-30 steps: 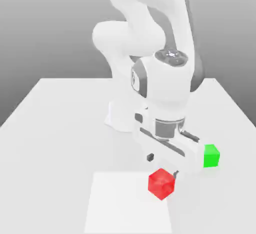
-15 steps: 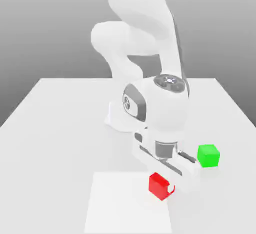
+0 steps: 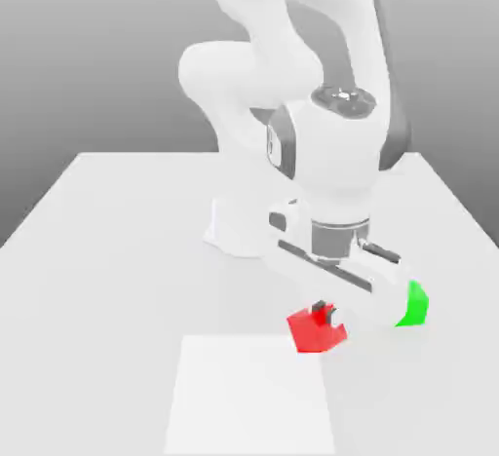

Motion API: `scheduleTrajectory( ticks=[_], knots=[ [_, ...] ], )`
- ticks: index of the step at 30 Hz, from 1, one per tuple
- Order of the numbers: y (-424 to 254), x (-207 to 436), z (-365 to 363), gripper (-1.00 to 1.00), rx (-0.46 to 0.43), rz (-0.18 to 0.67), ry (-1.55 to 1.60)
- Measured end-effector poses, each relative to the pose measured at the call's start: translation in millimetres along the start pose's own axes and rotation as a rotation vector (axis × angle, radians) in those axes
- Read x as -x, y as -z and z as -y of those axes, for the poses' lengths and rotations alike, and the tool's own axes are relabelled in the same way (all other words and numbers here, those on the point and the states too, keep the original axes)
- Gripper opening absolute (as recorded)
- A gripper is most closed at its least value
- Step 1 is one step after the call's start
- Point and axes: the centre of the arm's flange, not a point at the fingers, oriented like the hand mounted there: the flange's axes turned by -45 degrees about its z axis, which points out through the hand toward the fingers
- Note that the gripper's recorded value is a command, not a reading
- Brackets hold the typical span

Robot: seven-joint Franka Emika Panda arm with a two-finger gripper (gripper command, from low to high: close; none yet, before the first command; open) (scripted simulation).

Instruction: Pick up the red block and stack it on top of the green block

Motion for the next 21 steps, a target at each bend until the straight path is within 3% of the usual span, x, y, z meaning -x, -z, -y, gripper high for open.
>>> scheduleTrajectory(
  ticks=[8, 21],
  knots=[
    [24, 122, 36, -1.00, 0.004, -0.006, 0.680],
    [12, 145, 49, -1.00, -0.018, 0.051, 0.770]
  ],
)
